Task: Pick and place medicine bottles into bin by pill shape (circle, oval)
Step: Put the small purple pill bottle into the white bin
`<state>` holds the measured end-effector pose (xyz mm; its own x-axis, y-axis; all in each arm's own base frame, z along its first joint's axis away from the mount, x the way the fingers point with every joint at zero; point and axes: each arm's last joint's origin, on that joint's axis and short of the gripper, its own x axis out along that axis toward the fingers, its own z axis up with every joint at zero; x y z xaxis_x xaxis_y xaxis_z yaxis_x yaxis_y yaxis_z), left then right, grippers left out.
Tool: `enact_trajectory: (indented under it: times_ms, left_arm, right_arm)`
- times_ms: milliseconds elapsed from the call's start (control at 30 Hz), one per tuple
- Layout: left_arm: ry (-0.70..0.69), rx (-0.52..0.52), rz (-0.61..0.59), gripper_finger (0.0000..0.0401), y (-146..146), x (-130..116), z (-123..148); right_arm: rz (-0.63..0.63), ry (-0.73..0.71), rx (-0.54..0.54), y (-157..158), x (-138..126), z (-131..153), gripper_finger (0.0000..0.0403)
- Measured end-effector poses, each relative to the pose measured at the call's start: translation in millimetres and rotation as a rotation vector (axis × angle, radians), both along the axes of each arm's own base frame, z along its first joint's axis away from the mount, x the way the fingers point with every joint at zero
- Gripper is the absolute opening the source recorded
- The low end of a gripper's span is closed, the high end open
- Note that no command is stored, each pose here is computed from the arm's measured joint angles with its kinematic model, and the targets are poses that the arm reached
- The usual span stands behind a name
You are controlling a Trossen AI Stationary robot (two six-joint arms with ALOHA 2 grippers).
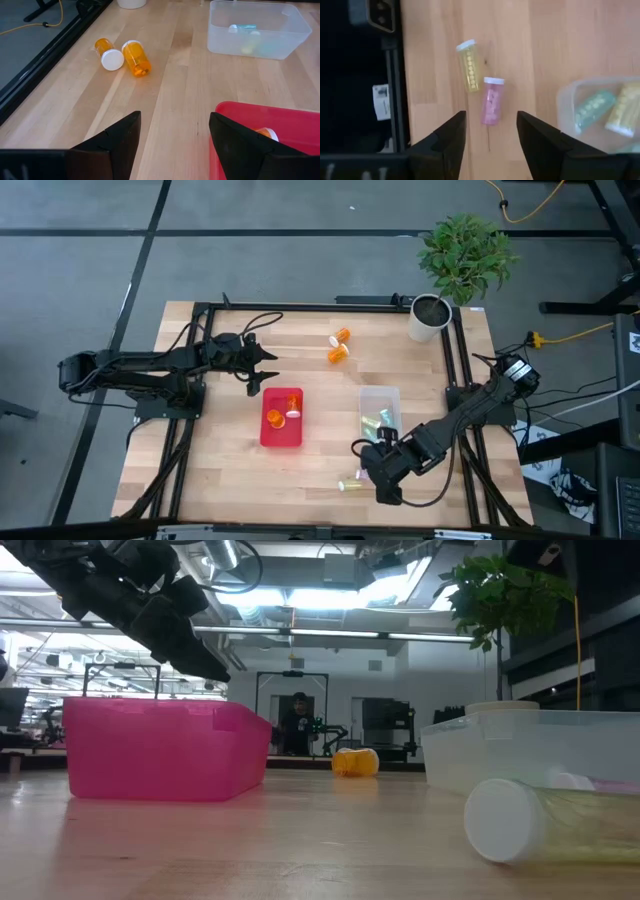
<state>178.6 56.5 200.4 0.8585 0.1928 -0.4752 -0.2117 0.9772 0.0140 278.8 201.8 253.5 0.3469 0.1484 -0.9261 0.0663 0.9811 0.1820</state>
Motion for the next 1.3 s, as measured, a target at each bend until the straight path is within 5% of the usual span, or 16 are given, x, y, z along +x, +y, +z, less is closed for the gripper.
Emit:
enact_trajectory:
  times_ms: [533,1300]
  left_arm:
    - [0.0,0.0,0.0,0.0229,0,0,0]
    - [-0.002,0.0,0.0,0.0229,0,0,0]
  right_arm:
    - [-0.125,0.052,0.026,18,7,-28,0.0218]
    - [0.004,0.165,-0.126,29,25,-99,0.0218]
